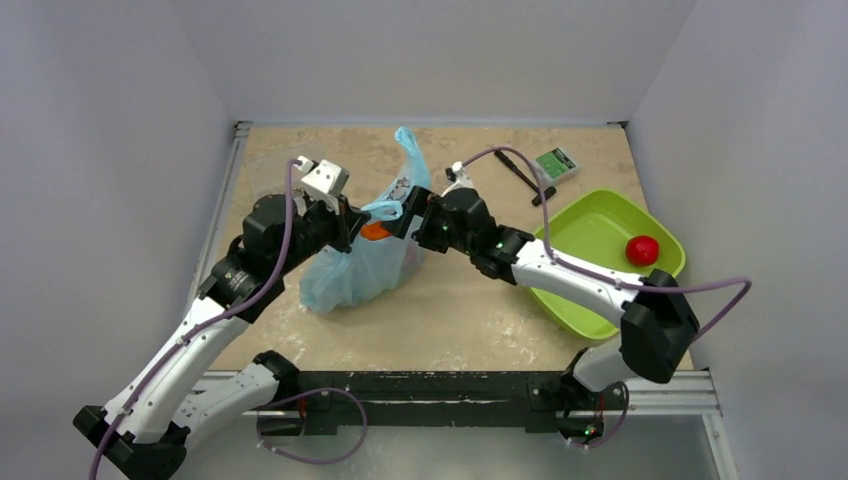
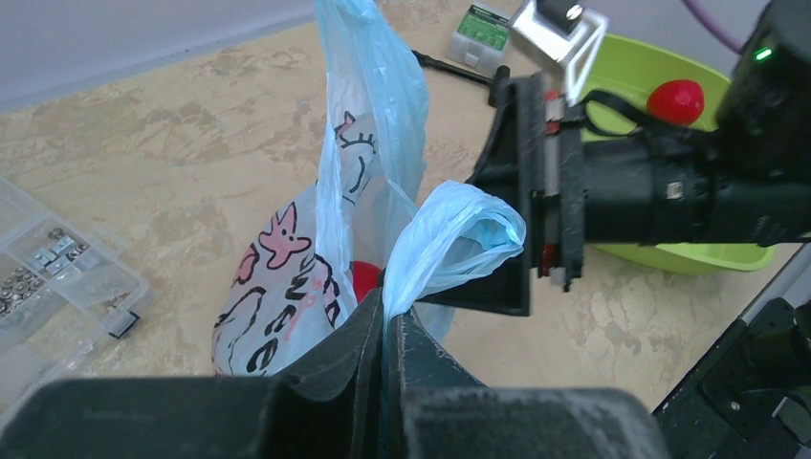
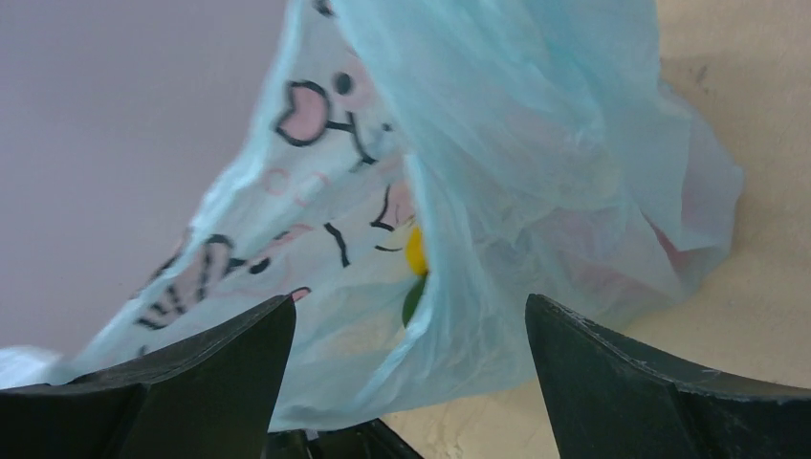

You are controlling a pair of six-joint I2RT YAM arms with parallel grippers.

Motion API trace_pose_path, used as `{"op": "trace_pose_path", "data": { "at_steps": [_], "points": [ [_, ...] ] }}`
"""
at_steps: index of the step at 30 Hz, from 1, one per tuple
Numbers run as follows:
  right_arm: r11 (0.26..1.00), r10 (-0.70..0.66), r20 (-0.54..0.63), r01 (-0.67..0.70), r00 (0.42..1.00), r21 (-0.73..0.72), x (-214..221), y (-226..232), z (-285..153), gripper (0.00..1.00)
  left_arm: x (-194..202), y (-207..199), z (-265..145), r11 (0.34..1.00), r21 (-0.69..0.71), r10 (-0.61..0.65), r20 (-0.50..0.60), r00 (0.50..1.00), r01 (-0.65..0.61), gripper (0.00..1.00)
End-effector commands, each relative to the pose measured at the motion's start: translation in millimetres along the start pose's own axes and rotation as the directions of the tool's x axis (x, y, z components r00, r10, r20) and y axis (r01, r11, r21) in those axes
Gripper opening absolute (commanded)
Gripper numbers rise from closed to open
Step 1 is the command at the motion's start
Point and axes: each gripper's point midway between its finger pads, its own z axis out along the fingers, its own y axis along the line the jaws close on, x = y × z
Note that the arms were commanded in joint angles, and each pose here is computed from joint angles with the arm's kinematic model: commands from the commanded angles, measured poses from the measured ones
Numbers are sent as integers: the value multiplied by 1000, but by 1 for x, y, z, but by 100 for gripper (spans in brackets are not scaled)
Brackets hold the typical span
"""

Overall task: Take the fake fruits out of the plastic bag
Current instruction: Untie the plastic bag at the center of the board.

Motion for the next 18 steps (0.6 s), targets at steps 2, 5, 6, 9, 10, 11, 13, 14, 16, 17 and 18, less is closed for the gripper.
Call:
{"op": "trace_pose_path", "data": {
  "at_steps": [2, 5, 6, 9, 10, 11, 13, 14, 16, 17, 18],
  "points": [
    [994, 100, 2, -100, 995, -46, 17, 11, 14, 78, -15, -8, -4, 997, 39, 59, 67, 996, -61, 0],
    [993, 67, -8, -68, 998, -95, 36, 2, 5, 46, -20, -9, -10, 996, 46, 70, 96, 993, -75, 14],
    [993, 54, 6, -53, 999, -106, 37, -1, 2, 36, -20, -11, -13, 995, 51, 75, 109, 991, -81, 25],
    [992, 12, 38, -7, 999, -126, 36, -5, -7, 13, -28, -11, -23, 994, 49, 90, 160, 983, -99, 59],
    [991, -28, 45, 33, 999, -127, 35, -5, -9, 8, -31, -10, -25, 994, 42, 94, 177, 980, -103, 67],
    [990, -55, 49, 60, 997, -125, 33, -6, -11, 4, -34, -10, -28, 994, 37, 97, 195, 976, -107, 73],
    [985, -101, 59, 109, 993, -136, 32, -4, -15, 0, -41, -8, -31, 996, 18, 84, 208, 975, -89, 80],
    [980, -121, 65, 129, 991, -149, 31, -3, -16, 0, -46, -6, -32, 997, 3, 71, 209, 975, -73, 82],
    [975, -139, 78, 150, 987, -162, 30, -1, -19, 0, -58, -1, -32, 999, -34, 48, 199, 979, -43, 86],
    [972, -147, 80, 159, 986, -172, 30, 0, -20, 0, -61, 7, -31, 996, -83, 36, 177, 983, -22, 87],
    [969, -154, 77, 166, 985, -184, 30, 3, -20, 0, -66, 11, -30, 994, -112, 22, 156, 987, -4, 87]
  ]
}}
